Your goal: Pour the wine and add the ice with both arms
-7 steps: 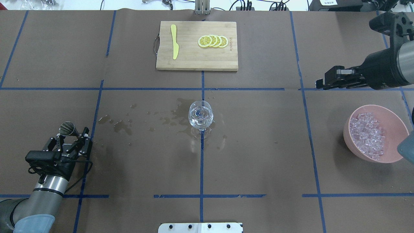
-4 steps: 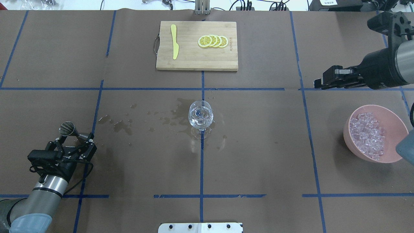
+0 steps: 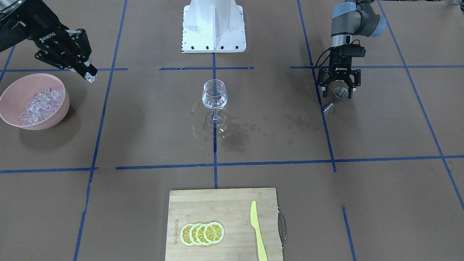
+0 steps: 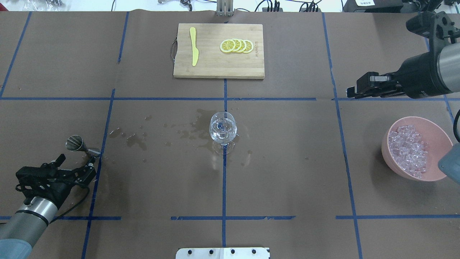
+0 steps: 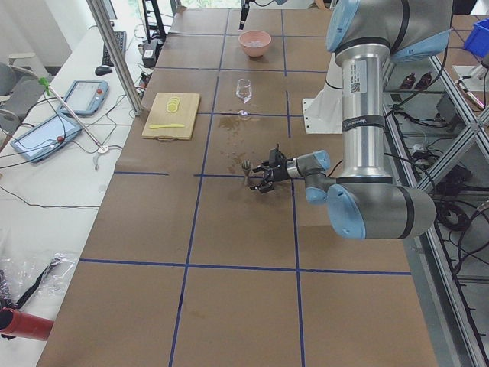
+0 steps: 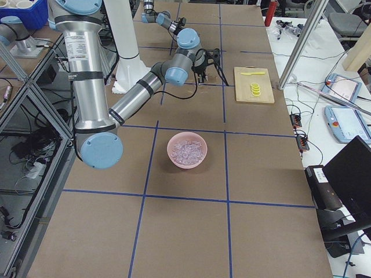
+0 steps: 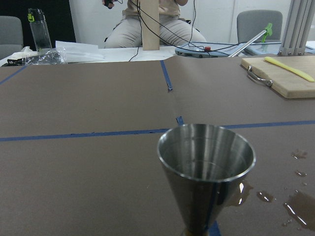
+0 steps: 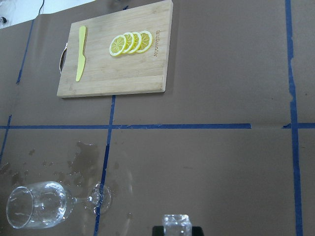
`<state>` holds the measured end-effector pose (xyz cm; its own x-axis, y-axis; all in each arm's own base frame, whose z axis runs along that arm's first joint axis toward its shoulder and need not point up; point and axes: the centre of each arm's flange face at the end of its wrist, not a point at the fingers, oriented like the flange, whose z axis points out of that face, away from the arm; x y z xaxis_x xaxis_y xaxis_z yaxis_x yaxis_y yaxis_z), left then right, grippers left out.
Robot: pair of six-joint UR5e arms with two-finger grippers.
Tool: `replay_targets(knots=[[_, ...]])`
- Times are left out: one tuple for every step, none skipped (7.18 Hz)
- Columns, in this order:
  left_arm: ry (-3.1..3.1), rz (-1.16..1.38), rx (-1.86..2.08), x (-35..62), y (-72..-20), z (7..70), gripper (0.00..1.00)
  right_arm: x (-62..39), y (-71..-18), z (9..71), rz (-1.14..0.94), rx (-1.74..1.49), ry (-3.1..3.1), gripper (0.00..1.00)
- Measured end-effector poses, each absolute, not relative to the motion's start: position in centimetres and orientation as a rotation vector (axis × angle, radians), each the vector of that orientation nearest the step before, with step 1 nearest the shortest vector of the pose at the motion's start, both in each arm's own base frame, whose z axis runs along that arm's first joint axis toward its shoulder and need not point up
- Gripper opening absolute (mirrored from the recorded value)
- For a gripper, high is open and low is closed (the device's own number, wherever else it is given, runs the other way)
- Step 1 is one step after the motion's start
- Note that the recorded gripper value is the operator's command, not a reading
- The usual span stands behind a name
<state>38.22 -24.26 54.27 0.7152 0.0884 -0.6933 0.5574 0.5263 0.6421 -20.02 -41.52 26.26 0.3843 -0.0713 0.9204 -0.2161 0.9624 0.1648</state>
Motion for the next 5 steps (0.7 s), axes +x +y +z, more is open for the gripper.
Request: replay_targets(knots=[[0.758, -0.284, 0.973, 37.9, -23.2, 54.2, 1.00, -20.1, -41.5, 26.0, 0.090, 0.279, -1.180, 0.00], [0.775, -0.261, 0.951, 37.9, -22.3, 54.0, 1.00, -20.3, -41.6, 25.7, 0.086, 0.284, -1.184, 0.00], [0.794, -0.238, 0.922, 37.7, -21.6, 53.6, 1.00, -20.5, -41.6, 25.4, 0.082, 0.288, -1.188, 0.00], [0.816, -0.213, 0.884, 36.9, -21.0, 53.0, 1.00, -21.1, -41.8, 24.8, 0.071, 0.295, -1.195, 0.00], [0.842, -0.188, 0.842, 35.8, -20.4, 52.1, 1.00, -22.0, -42.0, 24.0, 0.059, 0.304, -1.202, 0.00]])
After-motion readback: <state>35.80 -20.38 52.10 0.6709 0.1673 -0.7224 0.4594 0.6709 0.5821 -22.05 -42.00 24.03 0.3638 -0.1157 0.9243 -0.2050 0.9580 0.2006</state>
